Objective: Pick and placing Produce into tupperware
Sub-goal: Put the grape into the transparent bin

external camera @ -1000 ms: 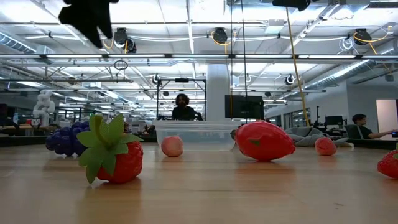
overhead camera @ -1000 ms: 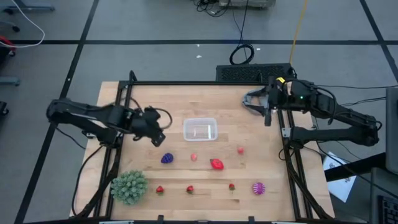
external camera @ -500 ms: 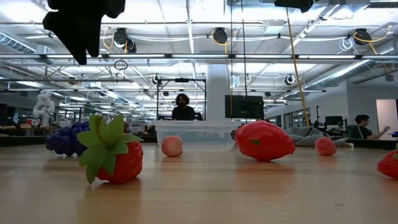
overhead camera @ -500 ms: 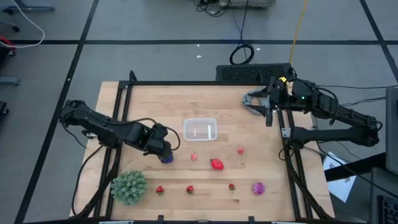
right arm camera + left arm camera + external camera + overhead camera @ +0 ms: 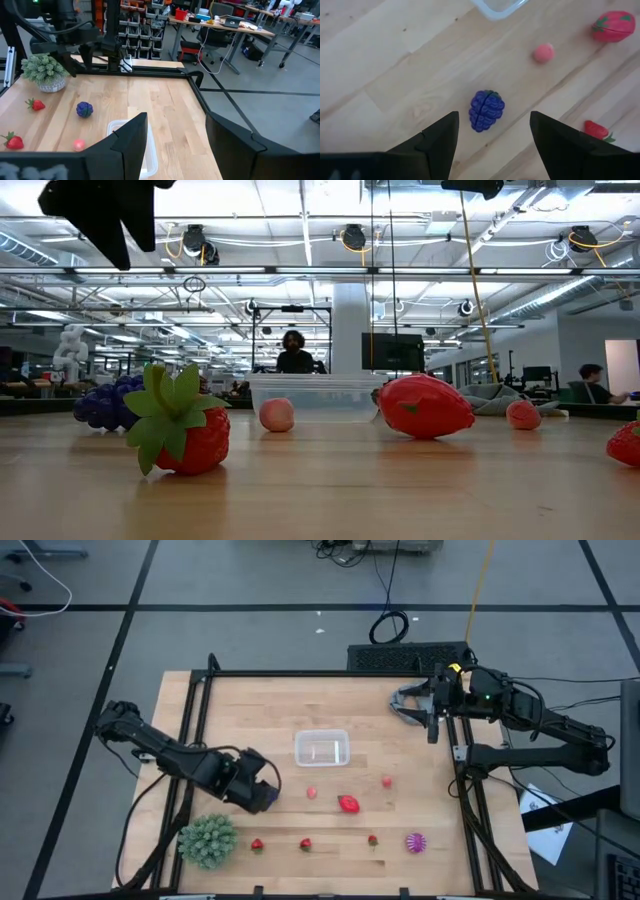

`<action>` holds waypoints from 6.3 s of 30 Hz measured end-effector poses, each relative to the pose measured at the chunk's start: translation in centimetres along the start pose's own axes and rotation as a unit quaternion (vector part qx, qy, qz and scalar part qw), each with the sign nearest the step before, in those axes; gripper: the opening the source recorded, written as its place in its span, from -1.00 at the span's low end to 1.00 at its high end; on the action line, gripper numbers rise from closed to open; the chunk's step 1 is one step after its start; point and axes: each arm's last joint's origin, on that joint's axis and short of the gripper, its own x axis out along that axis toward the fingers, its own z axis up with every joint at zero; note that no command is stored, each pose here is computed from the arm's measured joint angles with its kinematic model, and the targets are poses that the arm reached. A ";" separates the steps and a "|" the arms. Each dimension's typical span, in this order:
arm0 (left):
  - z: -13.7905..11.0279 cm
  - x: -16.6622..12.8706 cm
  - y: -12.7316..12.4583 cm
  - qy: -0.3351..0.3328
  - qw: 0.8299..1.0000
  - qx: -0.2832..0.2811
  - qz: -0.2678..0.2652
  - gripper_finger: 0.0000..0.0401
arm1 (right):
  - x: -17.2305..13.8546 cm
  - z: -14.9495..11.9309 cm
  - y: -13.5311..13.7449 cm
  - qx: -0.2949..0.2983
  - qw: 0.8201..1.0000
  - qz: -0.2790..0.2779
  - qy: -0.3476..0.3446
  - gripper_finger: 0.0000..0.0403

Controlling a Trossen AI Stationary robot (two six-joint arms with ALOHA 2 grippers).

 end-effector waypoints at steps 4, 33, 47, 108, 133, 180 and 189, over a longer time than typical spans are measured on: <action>-0.6 -0.2 -0.1 0.000 1.000 0.002 -0.005 0.25 | 0.0 0.0 0.0 0.000 1.000 0.000 0.000 -0.05; -1.9 -0.7 -0.7 -0.055 0.998 0.019 -0.016 0.25 | 0.0 -0.3 0.1 0.001 1.000 0.003 0.014 -0.05; -3.2 2.2 -2.7 -0.004 0.997 0.081 0.006 0.51 | 0.0 -0.6 0.1 0.002 1.000 0.006 0.029 -0.05; -2.9 8.2 -4.5 0.046 0.993 0.085 0.067 0.98 | 0.0 -0.6 0.1 0.012 0.999 0.006 0.033 -0.05; -3.3 11.9 -2.7 0.044 0.993 0.095 0.057 0.98 | 0.0 -0.6 0.1 0.012 0.999 0.006 0.033 -0.05; -3.2 13.2 -1.5 0.058 0.993 0.085 0.066 0.08 | 0.0 -0.7 0.1 0.022 0.999 0.006 0.033 -0.05; -0.8 11.3 -0.7 0.079 0.994 0.071 0.025 0.07 | 0.0 -0.6 0.1 0.022 0.999 0.006 0.033 -0.05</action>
